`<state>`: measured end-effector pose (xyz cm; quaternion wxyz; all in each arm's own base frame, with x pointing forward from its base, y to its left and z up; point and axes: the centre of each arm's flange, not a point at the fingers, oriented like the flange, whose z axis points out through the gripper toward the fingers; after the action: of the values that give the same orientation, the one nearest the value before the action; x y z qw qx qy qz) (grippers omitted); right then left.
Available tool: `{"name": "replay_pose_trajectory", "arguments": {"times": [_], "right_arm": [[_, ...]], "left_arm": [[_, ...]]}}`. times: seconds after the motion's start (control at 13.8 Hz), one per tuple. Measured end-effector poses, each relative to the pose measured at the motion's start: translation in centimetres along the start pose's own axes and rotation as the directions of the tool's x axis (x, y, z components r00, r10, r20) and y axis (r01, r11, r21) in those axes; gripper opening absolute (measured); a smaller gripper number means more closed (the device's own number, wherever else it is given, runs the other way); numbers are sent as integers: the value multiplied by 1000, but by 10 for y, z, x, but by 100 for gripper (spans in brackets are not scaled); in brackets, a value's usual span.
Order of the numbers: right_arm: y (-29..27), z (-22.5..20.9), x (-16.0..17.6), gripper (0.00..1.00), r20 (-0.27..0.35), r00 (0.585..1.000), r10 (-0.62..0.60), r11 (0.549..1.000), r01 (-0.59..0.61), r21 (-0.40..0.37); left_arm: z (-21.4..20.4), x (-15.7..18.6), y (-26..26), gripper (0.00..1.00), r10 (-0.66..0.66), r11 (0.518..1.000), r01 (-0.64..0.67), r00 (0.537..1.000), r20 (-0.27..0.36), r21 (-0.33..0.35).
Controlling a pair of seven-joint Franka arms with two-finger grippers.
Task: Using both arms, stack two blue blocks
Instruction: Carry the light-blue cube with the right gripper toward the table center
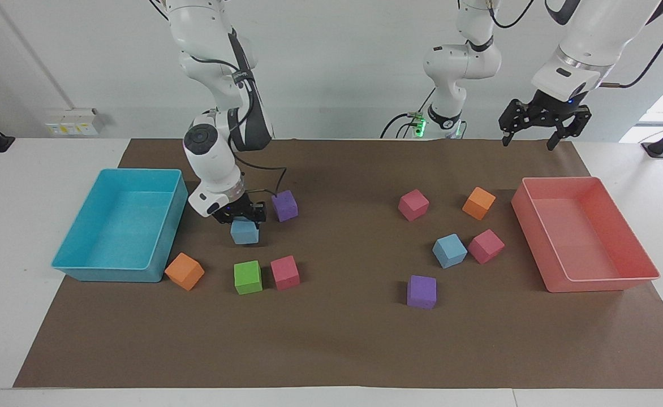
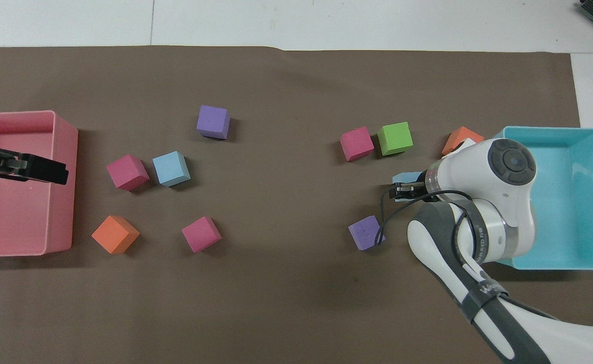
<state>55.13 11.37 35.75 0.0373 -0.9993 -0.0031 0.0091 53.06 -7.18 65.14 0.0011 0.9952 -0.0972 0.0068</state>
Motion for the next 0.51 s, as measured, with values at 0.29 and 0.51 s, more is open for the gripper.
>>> {"name": "replay_pose_trajectory", "arguments": {"times": [0.29, 0.51], "right_arm": [[-5, -64, -6, 60, 41, 999, -28, 999, 29, -16], [-21, -87, -2, 60, 35, 997, -66, 997, 67, -32]], "left_arm": [[0, 0, 0, 100, 0, 1000, 0, 1000, 1, 0], [0, 0, 0, 100, 0, 1000, 0, 1000, 1, 0]]}}
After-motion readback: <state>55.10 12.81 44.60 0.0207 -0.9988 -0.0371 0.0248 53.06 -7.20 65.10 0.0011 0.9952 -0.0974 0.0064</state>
